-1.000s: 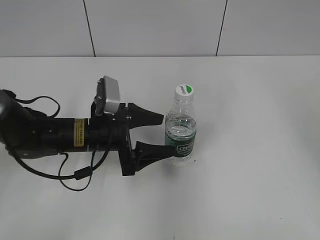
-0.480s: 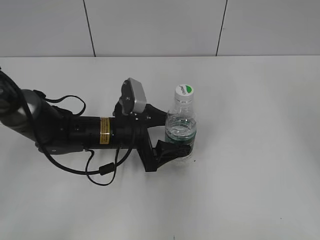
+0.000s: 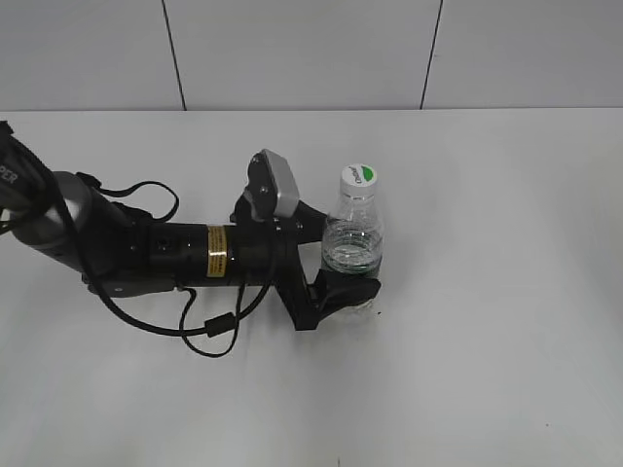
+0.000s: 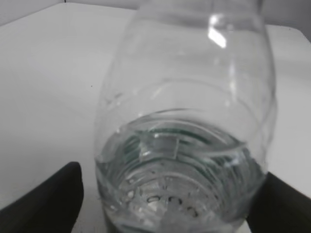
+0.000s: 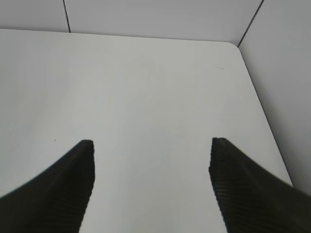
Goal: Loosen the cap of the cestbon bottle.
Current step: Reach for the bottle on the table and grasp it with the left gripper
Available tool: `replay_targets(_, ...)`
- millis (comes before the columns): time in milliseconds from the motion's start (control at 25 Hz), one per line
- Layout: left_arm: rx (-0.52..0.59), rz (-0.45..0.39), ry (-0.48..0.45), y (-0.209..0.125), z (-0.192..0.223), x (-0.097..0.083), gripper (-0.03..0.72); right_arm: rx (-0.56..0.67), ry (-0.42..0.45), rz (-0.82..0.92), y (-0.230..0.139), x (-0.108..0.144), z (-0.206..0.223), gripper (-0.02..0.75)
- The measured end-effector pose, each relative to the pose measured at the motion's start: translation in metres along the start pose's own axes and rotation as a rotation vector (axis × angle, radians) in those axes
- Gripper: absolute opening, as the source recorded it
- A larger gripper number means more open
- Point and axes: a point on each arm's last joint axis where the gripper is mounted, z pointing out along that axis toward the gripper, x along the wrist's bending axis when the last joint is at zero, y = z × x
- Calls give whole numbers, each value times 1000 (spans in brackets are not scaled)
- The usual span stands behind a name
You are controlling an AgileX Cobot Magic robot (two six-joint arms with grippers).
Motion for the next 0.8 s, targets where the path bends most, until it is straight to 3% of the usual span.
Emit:
replay_targets(320, 35, 4, 9, -3, 0, 1, 580, 11, -1, 7, 3, -1, -1, 563)
replay_targets(560, 37, 8, 2, -3, 0, 0, 414, 68, 5, 54, 15, -3, -8, 563)
replay_targets(800, 37, 9, 1, -3, 0, 0, 413, 207, 13, 68, 21, -5, -13, 563)
